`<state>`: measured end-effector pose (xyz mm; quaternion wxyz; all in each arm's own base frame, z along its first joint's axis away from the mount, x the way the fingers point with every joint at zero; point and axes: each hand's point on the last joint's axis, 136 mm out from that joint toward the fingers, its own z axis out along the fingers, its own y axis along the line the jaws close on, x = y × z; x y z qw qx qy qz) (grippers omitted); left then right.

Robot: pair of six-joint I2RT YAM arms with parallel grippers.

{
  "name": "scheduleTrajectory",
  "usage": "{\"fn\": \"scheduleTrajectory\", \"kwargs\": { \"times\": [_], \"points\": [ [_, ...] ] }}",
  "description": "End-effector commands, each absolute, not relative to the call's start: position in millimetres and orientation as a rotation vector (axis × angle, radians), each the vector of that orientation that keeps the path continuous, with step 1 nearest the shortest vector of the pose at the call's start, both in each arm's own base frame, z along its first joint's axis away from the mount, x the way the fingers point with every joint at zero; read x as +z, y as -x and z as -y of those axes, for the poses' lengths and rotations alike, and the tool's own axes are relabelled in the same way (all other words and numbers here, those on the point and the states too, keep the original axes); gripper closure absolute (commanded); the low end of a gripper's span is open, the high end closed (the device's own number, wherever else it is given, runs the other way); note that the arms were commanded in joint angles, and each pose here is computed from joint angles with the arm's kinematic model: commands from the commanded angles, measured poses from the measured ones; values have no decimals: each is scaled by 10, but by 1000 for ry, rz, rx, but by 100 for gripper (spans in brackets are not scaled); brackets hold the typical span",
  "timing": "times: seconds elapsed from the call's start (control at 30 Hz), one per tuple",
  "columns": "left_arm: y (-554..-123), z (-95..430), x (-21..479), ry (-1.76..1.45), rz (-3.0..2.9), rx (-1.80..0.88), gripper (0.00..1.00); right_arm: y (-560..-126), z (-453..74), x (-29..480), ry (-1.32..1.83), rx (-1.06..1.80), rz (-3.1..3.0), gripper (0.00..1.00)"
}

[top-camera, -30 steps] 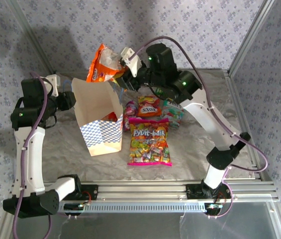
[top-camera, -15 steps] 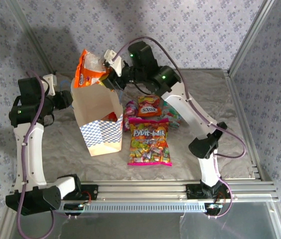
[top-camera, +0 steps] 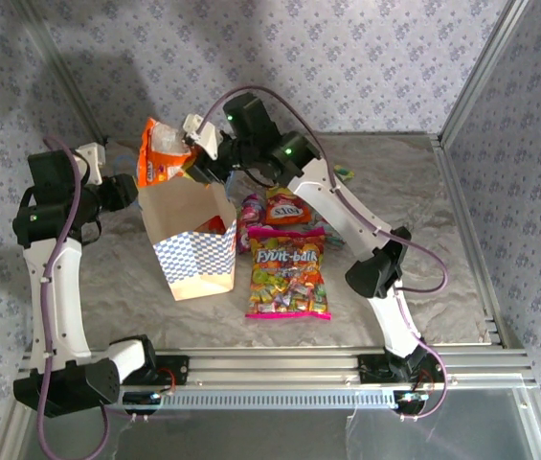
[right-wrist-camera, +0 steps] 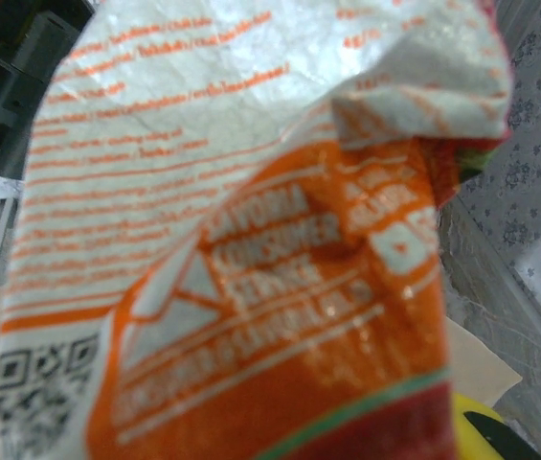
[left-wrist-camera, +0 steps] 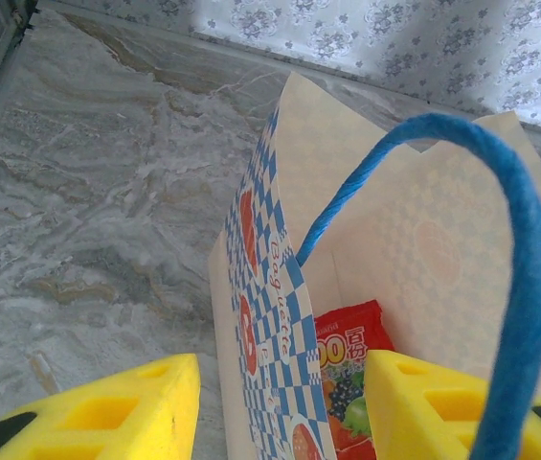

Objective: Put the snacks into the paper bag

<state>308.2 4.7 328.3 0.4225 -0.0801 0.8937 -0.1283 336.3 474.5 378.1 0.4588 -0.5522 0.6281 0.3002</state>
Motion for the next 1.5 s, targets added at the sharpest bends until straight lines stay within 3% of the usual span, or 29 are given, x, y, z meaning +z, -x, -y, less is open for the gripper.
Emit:
{"fn": "scheduleTrajectory", "kwargs": {
  "times": [0.0, 0.4, 0.97, 1.23, 1.47],
  "points": [
    [-3049, -14, 3376, 157, -2205, -336, 51, -3404, -4807, 3905, 1339, 667, -1493, 87],
    [-3060, -20, 3322, 153, -2212, -341, 52, -3648, -4791, 3768, 1244, 516, -1592, 85],
    [-3056, -47, 3306, 160, -2216, -330, 52, -3522, -4812, 3590, 1378, 382, -1560, 84],
    [-3054, -59, 3298, 165, -2219, -326, 52, -3647, -4623, 3839, 1269, 256, -1569, 87],
    [-3055, -55, 3293, 163, -2218, -330, 52, -3454, -4610, 4034, 1281, 327, -1532, 87]
  ]
}}
